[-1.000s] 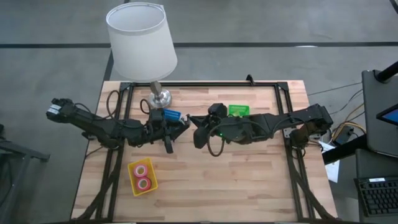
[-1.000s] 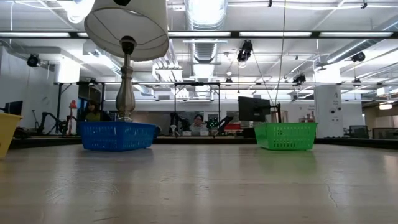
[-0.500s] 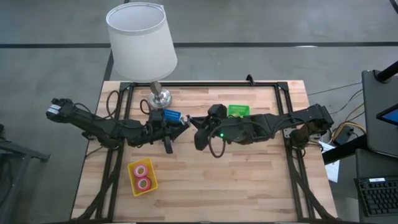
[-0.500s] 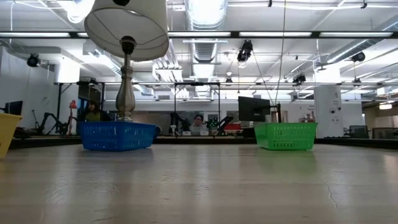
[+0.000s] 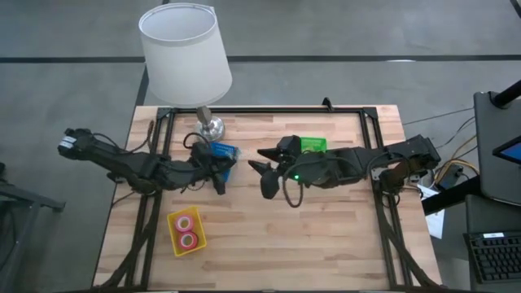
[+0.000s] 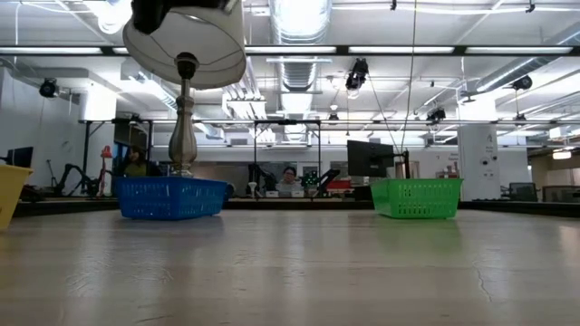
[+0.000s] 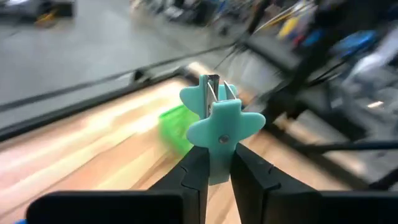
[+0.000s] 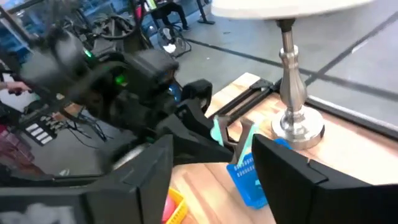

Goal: Pick and place Stapler, Stapler remover, tape
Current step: Put the light blue staple remover into the blue bin, then return to Home Position

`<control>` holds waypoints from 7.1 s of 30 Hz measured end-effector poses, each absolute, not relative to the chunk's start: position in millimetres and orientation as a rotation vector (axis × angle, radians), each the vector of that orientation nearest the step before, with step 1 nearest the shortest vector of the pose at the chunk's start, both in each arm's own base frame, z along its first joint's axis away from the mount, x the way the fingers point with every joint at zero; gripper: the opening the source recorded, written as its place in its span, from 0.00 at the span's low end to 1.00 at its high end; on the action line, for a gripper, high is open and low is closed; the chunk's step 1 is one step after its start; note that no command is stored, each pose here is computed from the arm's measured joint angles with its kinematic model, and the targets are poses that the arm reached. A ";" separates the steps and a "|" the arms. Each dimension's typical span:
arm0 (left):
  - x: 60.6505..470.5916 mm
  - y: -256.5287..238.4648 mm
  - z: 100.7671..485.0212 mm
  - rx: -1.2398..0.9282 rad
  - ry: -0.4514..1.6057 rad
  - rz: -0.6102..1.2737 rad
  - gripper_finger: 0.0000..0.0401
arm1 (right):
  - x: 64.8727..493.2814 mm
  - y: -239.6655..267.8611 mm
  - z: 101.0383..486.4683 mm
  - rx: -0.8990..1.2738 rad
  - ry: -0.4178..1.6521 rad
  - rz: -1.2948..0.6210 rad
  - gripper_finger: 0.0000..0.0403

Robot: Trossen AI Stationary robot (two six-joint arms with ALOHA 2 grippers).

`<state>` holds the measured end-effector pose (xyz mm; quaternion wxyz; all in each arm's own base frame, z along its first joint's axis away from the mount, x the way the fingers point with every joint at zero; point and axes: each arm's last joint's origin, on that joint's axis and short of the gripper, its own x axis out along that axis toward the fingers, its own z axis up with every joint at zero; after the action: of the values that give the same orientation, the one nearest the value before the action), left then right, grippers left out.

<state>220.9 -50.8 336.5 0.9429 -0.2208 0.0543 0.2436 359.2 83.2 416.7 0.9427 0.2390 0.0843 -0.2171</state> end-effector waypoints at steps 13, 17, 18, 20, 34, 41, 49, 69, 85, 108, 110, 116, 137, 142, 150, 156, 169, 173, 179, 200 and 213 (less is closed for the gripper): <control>176.6 -28.7 290.2 -0.465 0.486 0.858 0.13 | 343.7 80.4 428.8 0.407 0.179 -0.440 0.60; 179.3 -20.9 274.7 -0.490 0.499 0.891 0.13 | 345.0 80.7 425.7 0.398 0.197 -0.445 0.58; 180.2 -18.1 269.3 -0.498 0.512 0.893 0.13 | 345.2 80.7 425.3 0.396 0.199 -0.446 0.58; 181.7 -12.3 256.1 -0.514 0.538 0.906 0.13 | 345.3 80.8 425.2 0.396 0.199 -0.446 0.57; 181.1 15.6 182.9 -0.798 0.650 0.839 0.13 | 343.6 81.4 423.2 0.394 0.222 -0.442 0.60; 176.7 16.5 170.9 -0.826 0.655 0.855 0.14 | 343.3 82.1 422.9 0.393 0.225 -0.442 0.58; 173.6 20.8 164.9 -0.832 0.688 0.867 0.21 | 345.4 82.6 420.1 0.390 0.232 -0.444 0.58; 206.4 7.5 248.0 -0.800 0.577 0.507 0.39 | 342.0 84.7 393.2 0.427 0.427 -0.401 0.29; 225.5 -41.5 290.2 -0.708 0.187 0.023 0.01 | 357.1 70.6 291.6 0.524 0.413 -0.184 0.02; 127.1 -30.8 345.0 -0.263 -0.020 -0.220 0.05 | 217.5 35.9 312.5 0.403 0.267 -0.133 0.02; 117.8 -28.9 346.2 -0.238 -0.031 -0.233 0.05 | 205.5 33.8 309.8 0.389 0.257 -0.124 0.02; 101.6 -25.9 330.1 -0.219 -0.051 -0.270 0.05 | 173.3 26.5 296.8 0.390 0.174 -0.123 0.02; 71.7 -18.2 244.1 -0.315 -0.196 -0.285 0.05 | 102.4 14.0 225.8 0.428 0.075 -0.047 0.02; 77.8 -19.5 232.1 -0.332 -0.163 -0.276 0.05 | 91.5 11.7 219.3 0.401 -0.009 -0.028 0.02; 79.6 -20.3 223.8 -0.301 -0.161 -0.281 0.05 | 83.4 10.1 210.8 0.296 -0.072 -0.019 0.02; 87.0 -22.0 201.7 -0.308 -0.113 -0.271 0.05 | 90.6 11.7 186.7 0.272 -0.029 -0.018 0.02; 94.1 -21.1 178.8 -0.334 -0.105 -0.186 0.05 | 99.3 16.9 164.3 0.278 0.038 0.091 0.02; 94.7 -21.3 177.1 -0.360 -0.085 -0.185 0.05 | 100.2 17.1 163.1 0.278 0.052 0.088 0.02; 94.8 -21.3 177.0 -0.360 -0.085 -0.185 0.05 | 100.7 17.2 162.5 0.278 0.059 0.087 0.02; 94.9 -21.4 176.3 -0.361 -0.083 -0.186 0.05 | 100.6 17.1 162.7 0.280 0.058 0.087 0.02; 95.0 -21.4 176.0 -0.361 -0.082 -0.186 0.05 | 100.6 17.1 162.7 0.279 0.058 0.087 0.02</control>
<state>95.0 -21.4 176.0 0.9786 -0.1793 -0.0405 -0.0924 100.6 17.1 162.7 0.9889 0.1391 0.0288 0.0434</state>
